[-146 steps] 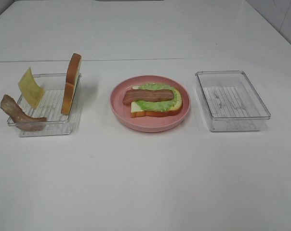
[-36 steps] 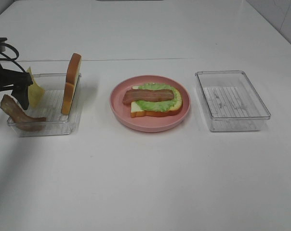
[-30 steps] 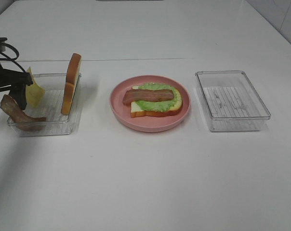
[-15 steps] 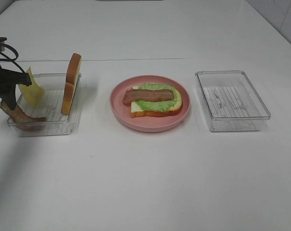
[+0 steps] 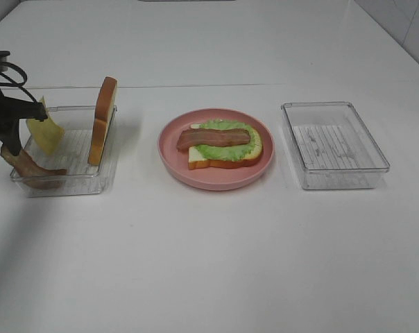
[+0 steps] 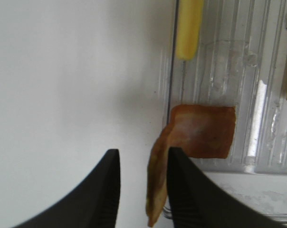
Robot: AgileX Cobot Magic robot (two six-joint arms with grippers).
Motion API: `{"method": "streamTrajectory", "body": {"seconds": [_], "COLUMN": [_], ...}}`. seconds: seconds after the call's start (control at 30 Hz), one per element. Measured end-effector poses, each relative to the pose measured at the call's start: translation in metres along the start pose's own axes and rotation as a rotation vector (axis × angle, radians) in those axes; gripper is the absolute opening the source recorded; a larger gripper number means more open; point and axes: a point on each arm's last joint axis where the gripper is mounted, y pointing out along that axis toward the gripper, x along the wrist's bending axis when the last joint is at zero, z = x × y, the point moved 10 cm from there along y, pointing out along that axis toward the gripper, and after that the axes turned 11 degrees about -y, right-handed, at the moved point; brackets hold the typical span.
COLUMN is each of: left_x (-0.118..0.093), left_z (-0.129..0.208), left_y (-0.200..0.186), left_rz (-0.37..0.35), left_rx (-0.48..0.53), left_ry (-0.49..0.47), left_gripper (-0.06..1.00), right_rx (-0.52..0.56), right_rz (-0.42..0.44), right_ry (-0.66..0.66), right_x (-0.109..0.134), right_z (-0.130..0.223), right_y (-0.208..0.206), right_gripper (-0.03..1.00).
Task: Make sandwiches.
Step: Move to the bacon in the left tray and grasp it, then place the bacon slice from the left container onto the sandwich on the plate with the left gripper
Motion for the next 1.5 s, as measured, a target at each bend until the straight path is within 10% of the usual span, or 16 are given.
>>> {"method": "streamTrajectory", "body": {"seconds": [0.27,1.13,1.5], "left_x": [-0.005,-0.004,-0.018], "left_z": [0.001,0.005,0.008], "left_y": [0.0,-0.067,-0.141], "left_rz": [0.027,0.051,0.176], "left_rx": [0.007,-0.043,-0.156], "left_ry": [-0.026,0.028,0.036], "left_gripper": [0.01,0.0,0.0], "right_rx": [0.0,0.0,0.0], "right_rz": [0.0,0.0,0.0], "right_ry": [0.0,0.0,0.0], "right_x": [0.0,0.0,0.0], "right_z": [0.0,0.0,0.0], "right_y": [0.0,0.0,0.0], "right_gripper": [0.96,0.96,0.96]}}
